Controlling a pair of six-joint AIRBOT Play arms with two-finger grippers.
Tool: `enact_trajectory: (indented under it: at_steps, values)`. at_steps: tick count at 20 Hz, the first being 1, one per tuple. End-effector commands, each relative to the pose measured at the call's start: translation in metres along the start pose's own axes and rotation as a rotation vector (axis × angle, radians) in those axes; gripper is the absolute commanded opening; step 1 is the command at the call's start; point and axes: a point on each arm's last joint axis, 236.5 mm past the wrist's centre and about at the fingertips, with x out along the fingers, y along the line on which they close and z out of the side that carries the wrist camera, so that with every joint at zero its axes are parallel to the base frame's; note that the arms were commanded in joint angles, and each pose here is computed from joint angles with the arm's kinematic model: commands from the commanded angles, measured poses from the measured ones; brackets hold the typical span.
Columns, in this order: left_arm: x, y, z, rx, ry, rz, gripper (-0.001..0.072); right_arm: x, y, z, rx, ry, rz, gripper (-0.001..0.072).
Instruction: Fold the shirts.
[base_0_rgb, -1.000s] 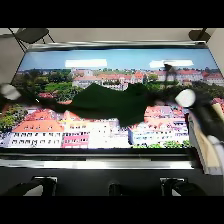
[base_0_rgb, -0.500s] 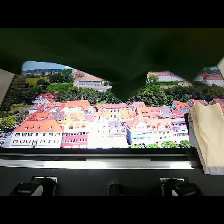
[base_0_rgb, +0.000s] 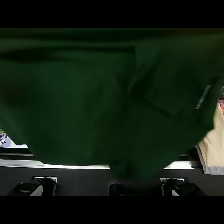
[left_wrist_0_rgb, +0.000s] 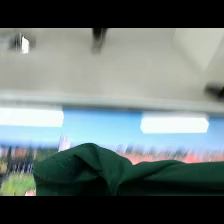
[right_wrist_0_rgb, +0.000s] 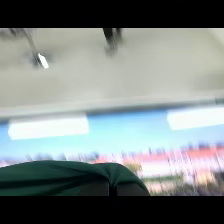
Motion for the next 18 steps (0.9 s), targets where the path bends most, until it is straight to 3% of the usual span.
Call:
enact_trajectory:
  at_steps: [1,5,7,10,14,15,16,17,18]
  values:
    - [0.101,0.033,-0.126,0.018,0.422,0.061,0.0035,0.122,0.011,-0.098,-0.032,0.33,-0.078,0.0044]
    - [0.209,0.064,-0.273,-0.053,0.744,0.1,0.0035,0.262,0.062,-0.214,0.077,0.51,-0.001,0.0045]
    - [0.244,0.065,-0.323,-0.111,0.856,0.086,0.0035,0.299,0.079,-0.244,0.144,0.52,0.036,0.0046]
    - [0.276,0.054,-0.367,-0.204,0.955,0.042,0.0036,0.321,0.089,-0.259,0.212,0.507,0.052,0.0046]
    - [0.285,0.027,-0.398,-0.355,1.038,-0.038,0.006,0.326,0.101,-0.311,0.279,0.658,0.056,0.0048]
    - [0.284,0.022,-0.395,-0.395,1.04,-0.05,0.0193,0.325,0.102,-0.312,0.289,0.664,0.06,0.017]
    - [0.281,0.024,-0.387,-0.405,1.051,-0.058,0.0431,0.322,0.101,-0.304,0.284,0.66,0.061,0.0486]
    - [0.274,0.032,-0.376,-0.384,1.068,-0.069,0.0554,0.315,0.09,-0.294,0.247,0.669,0.046,0.0695]
    - [0.263,0.043,-0.364,-0.348,1.095,-0.098,0.0551,0.307,0.068,-0.283,0.183,0.687,0.024,0.0666]
